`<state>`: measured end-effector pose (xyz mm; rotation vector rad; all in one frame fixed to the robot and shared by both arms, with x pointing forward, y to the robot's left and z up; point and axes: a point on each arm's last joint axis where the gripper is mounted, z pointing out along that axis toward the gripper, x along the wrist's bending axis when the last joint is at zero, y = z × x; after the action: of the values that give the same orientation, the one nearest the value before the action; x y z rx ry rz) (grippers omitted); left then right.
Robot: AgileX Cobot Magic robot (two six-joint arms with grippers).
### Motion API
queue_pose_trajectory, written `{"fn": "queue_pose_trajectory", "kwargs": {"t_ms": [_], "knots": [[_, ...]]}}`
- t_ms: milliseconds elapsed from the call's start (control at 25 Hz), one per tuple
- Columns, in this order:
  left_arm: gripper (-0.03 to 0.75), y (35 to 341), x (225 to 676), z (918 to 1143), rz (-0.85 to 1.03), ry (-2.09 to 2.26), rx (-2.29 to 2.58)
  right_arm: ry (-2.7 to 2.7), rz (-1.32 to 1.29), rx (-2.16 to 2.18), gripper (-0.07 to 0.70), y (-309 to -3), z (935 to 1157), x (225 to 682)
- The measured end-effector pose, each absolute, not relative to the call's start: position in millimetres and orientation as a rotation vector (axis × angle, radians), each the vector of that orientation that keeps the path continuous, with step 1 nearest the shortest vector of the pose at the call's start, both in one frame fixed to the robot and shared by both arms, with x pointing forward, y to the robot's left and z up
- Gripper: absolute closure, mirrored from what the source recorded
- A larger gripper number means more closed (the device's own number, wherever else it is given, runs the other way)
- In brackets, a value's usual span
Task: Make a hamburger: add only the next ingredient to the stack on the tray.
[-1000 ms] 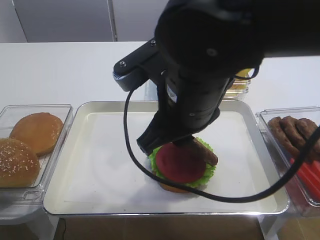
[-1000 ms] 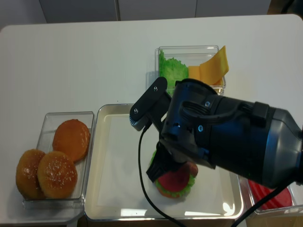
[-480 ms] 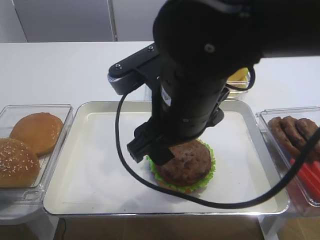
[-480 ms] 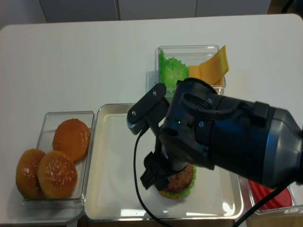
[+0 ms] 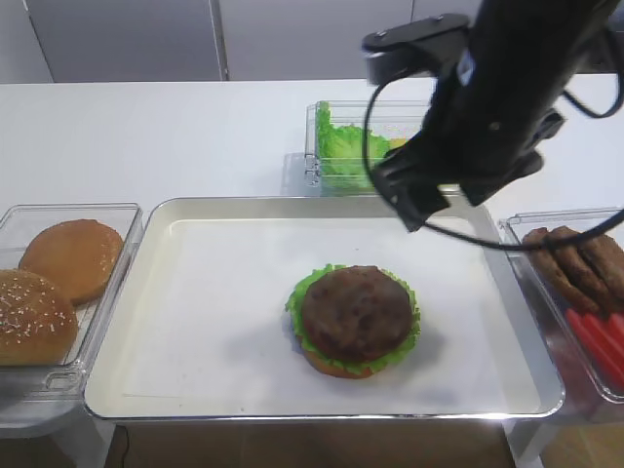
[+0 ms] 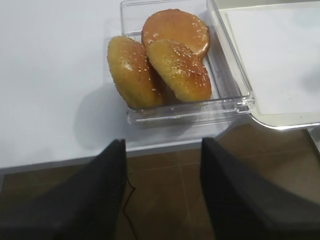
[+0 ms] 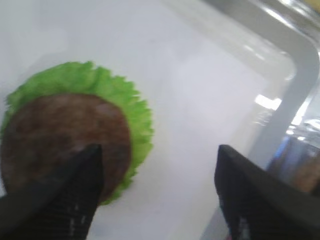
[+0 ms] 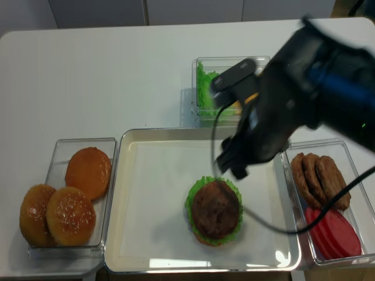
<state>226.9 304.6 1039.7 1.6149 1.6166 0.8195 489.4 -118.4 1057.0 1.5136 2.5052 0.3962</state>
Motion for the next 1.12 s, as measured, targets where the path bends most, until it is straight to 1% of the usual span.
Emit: {"fn": "queue_pose_trajectory", "kwargs": {"t_ms": [120, 280, 400, 520, 680, 840, 960, 1120], "knots": [[0.359, 305, 227, 1040, 0.819, 1.617, 1.615, 2.410, 0.434, 1.663, 0.092, -159, 1067, 508], [0.359, 305, 227, 1040, 0.819, 1.617, 1.615, 2.310, 0.453, 1.851, 0.093, -208, 1072, 520], [0.359, 305, 227, 1040, 0.819, 1.617, 1.615, 2.208, 0.421, 1.979, 0.106, -246, 1069, 514], [0.359, 305, 227, 1040, 0.819, 1.617, 1.615, 2.133, 0.398, 2.058, 0.127, -271, 1067, 493], [0.359, 305, 227, 1040, 0.819, 1.617, 1.615, 2.075, 0.462, 2.040, 0.134, -279, 1077, 451], [0.359, 305, 227, 1040, 0.819, 1.617, 1.615, 2.039, 0.527, 2.006, 0.136, -282, 1079, 408], [0.359, 305, 227, 1040, 0.819, 1.617, 1.615, 2.020, 0.559, 1.985, 0.137, -284, 1073, 379], [0.359, 305, 227, 1040, 0.819, 1.617, 1.615, 2.007, 0.591, 1.968, 0.137, -286, 1060, 343]]}}
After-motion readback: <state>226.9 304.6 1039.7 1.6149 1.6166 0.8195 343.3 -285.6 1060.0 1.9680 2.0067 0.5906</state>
